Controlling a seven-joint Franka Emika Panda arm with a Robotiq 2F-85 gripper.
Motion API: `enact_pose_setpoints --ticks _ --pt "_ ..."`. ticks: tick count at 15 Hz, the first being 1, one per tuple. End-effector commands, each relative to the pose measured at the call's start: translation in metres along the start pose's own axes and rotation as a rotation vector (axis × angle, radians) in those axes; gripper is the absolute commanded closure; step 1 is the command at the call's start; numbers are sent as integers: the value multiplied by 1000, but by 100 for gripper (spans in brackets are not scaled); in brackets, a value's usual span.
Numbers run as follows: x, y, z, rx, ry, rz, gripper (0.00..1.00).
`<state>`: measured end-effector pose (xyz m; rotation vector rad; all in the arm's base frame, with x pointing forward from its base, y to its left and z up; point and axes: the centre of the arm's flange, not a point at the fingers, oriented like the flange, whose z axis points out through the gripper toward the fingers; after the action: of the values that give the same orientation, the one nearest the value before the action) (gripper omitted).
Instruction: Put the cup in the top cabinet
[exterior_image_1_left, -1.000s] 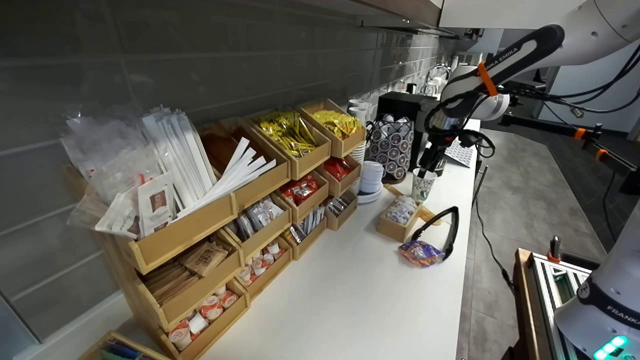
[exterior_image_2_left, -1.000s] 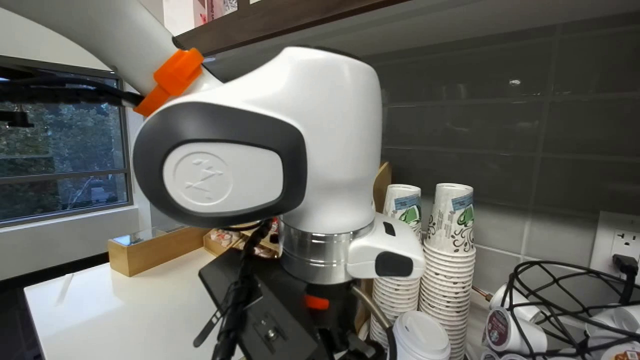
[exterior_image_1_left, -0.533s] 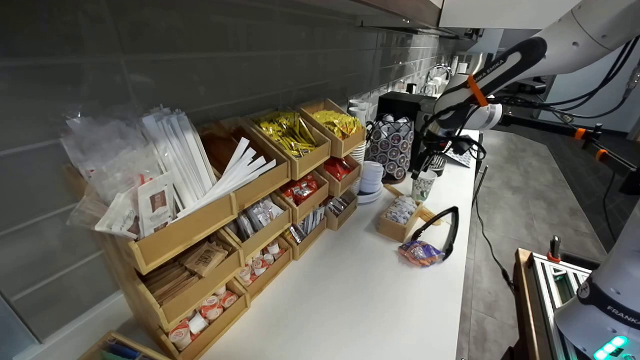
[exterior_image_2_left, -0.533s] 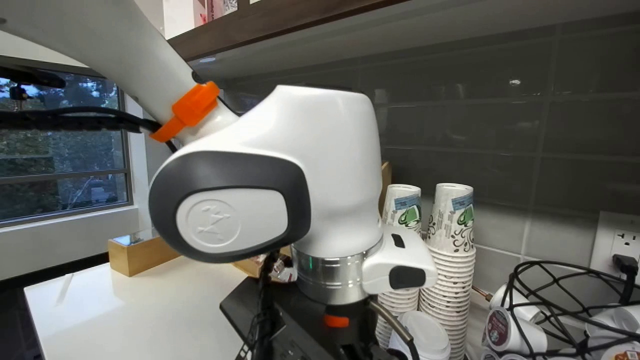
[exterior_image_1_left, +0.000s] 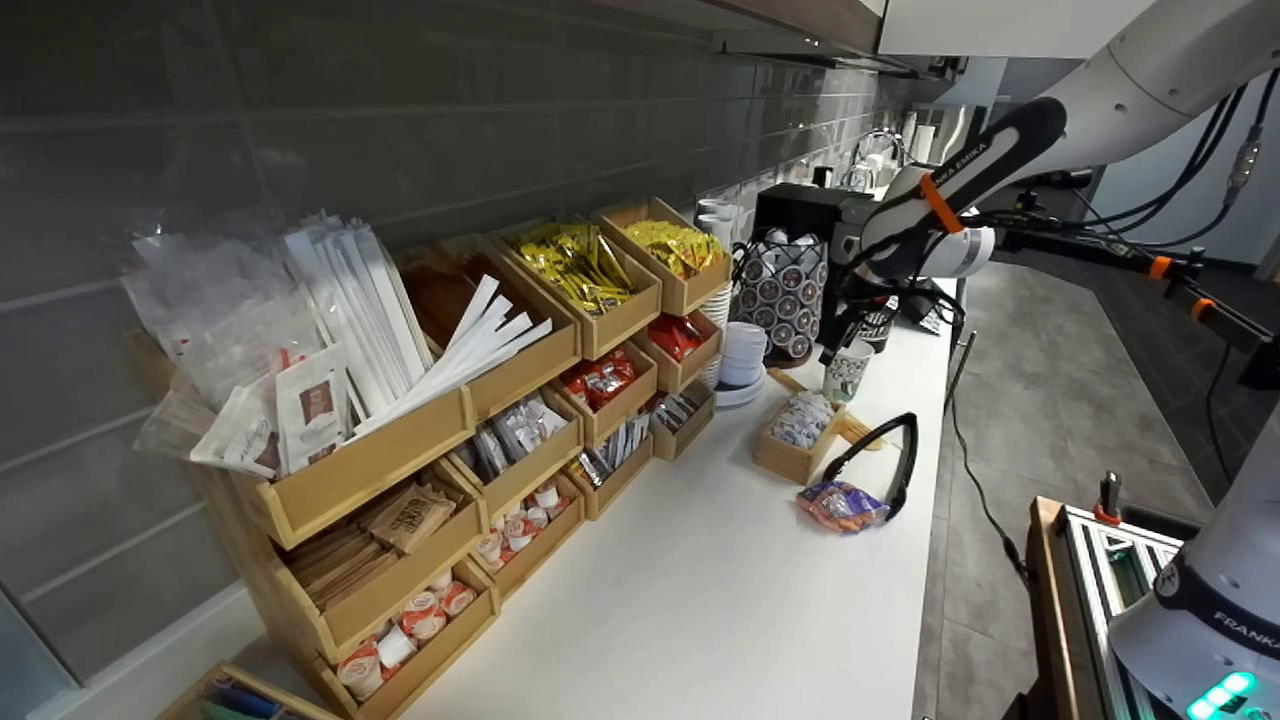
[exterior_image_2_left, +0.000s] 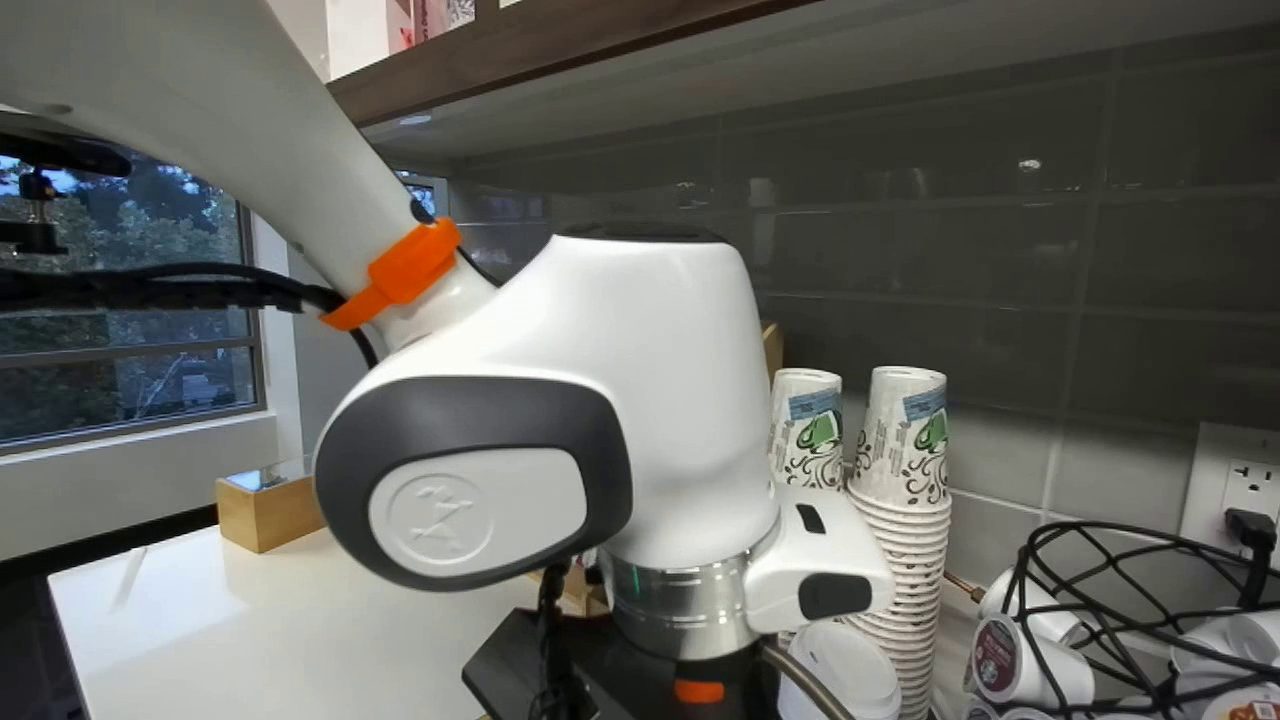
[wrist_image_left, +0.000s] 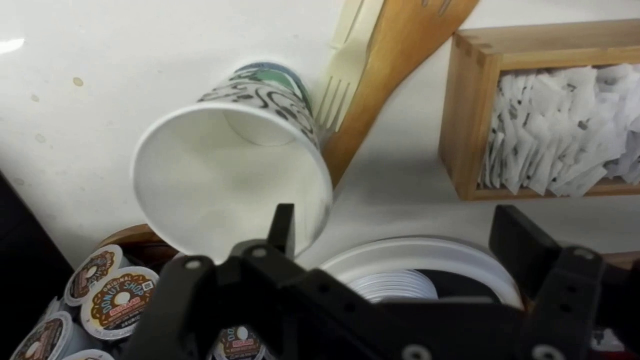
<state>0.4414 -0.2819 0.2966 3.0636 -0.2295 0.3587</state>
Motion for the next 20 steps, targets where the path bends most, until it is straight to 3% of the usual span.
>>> enact_pose_setpoints --ticks 1,3,4,5,8,16,20 --pt "-2 8 14 -8 -18 -10 0" --pt "-4 11 18 -18 -20 -7 0" --pt "-5 12 19 -20 -25 -7 6" --pt "-6 13 20 -21 -30 -7 26" --pt "-8 13 20 -14 -43 -9 37" --pt "-6 12 19 -24 -40 -16 98" --pt "-2 12 10 -27 -40 -21 99"
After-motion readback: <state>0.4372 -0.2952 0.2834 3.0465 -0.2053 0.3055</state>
